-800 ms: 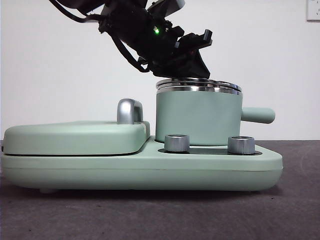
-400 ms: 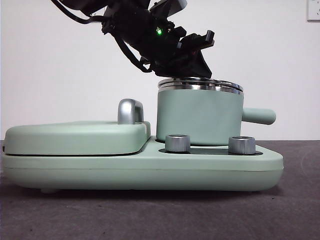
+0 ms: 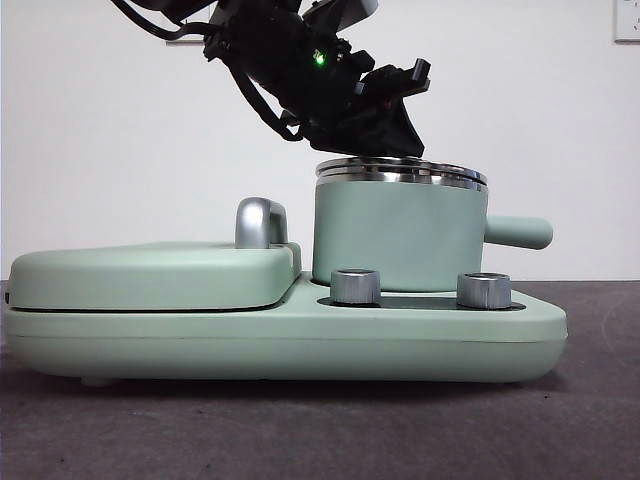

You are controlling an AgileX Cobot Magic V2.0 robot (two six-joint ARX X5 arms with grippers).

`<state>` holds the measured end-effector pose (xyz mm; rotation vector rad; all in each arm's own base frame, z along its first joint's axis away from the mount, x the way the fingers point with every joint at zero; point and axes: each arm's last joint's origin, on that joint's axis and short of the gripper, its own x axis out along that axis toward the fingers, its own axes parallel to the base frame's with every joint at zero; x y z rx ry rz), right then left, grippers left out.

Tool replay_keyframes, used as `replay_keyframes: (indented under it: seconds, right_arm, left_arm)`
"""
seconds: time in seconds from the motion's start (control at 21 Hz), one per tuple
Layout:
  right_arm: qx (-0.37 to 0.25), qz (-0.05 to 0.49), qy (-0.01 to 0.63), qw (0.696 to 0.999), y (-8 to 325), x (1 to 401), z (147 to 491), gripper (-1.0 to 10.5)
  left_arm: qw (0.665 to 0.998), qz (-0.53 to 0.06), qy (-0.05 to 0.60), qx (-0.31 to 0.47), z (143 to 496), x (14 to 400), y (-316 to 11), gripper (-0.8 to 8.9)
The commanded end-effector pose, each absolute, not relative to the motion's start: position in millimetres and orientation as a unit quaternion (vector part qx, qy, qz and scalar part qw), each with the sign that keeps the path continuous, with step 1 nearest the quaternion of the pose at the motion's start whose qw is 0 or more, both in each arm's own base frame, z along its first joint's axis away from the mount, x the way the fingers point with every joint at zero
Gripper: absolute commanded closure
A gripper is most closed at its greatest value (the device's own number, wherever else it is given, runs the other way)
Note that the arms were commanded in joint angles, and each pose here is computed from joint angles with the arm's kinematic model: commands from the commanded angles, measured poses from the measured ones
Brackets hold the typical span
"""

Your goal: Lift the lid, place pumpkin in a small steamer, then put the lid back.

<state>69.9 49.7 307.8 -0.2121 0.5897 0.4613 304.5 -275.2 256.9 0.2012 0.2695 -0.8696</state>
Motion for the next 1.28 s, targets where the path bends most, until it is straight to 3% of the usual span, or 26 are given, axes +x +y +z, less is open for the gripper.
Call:
replay_keyframes:
  seconds: [0.05,0.62,1.28]
  right_arm:
    - [-0.099,0.229,0.286,0.925,51,70,309,5.7]
    - [-0.099,0.229,0.286,0.925,51,70,309,5.7]
    - [-0.099,0.229,0.286,0.925,51,70,309,5.7]
  left_arm:
    - [0.880,-0.433,0.161,0.111,238,301,-284,8.04]
    - [0.894,-0.423,0.110,0.098,283,293,-264,8.04]
    - [0.902,-0.419,0.067,0.079,271,294,-257,8.04]
